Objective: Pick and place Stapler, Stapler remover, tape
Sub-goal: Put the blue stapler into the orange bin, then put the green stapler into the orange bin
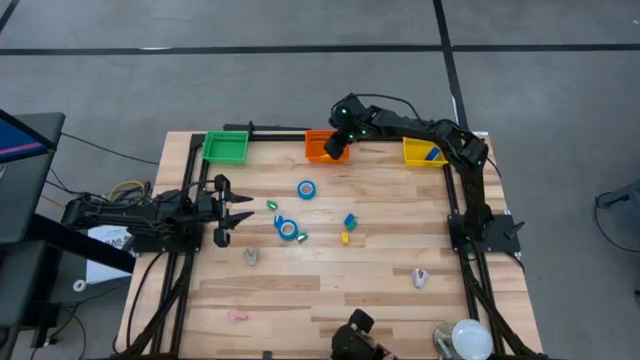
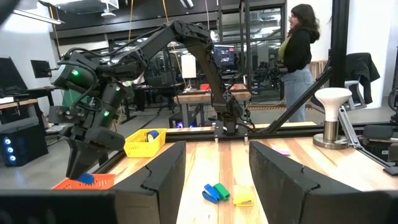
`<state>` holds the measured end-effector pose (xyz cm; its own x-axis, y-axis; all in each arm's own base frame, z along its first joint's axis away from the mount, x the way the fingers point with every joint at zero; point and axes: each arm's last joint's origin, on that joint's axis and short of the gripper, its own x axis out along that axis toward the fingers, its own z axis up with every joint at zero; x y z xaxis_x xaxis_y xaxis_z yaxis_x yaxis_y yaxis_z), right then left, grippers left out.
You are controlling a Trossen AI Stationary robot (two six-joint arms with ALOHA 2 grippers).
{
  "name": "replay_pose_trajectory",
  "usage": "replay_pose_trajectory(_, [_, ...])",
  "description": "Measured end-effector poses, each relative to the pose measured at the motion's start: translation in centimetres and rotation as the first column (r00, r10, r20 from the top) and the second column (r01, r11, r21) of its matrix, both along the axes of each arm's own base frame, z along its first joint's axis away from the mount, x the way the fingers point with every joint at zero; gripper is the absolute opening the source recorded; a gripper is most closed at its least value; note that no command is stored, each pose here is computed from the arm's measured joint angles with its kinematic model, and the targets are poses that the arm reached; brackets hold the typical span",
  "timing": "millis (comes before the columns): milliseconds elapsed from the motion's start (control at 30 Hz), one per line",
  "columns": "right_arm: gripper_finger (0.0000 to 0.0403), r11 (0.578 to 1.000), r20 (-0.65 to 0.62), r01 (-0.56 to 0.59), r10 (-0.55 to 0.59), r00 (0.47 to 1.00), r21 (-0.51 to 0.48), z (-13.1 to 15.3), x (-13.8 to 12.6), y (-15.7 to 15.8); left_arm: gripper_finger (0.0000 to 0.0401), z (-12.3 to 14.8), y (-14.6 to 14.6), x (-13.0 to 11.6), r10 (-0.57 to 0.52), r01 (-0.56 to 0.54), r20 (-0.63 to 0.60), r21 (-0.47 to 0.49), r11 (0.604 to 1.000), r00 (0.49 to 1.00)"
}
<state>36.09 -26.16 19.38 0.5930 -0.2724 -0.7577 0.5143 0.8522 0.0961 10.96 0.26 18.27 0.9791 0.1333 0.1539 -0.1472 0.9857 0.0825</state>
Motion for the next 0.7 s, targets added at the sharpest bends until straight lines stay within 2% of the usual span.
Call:
replay_pose_trajectory(233, [0.0194,1.000,-0.011,-0.005,0.005,1.000,0.008,-0.1,0.1,0.3,0.0168,0.0,0.0,0.0,0.000,0.000,0.000,0.000,1.000,1.000])
replay_pose_trajectory(367, [0.0228,1.000,0.000,-0.015,0.015,1.000,0.000,1.0,0.0,0.8,0.0168,0.0,0.0,0.0,-0.001,0.001,0.000,0.000,1.000,1.000])
replay_pose_trajectory(500, [0.0241,1.000,0.007,-0.025,0.025,1.000,-0.005,2.4,-0.2,1.5,0.0168,0.0,0.0,0.0,-0.001,0.001,0.000,0.000,1.000,1.000])
replay_pose_trajectory(700, [0.0238,0.998,0.019,-0.066,0.066,0.998,-0.014,4.8,-0.3,3.6,0.0168,0.0,0.0,0.0,0.000,0.000,0.000,0.000,1.000,1.000])
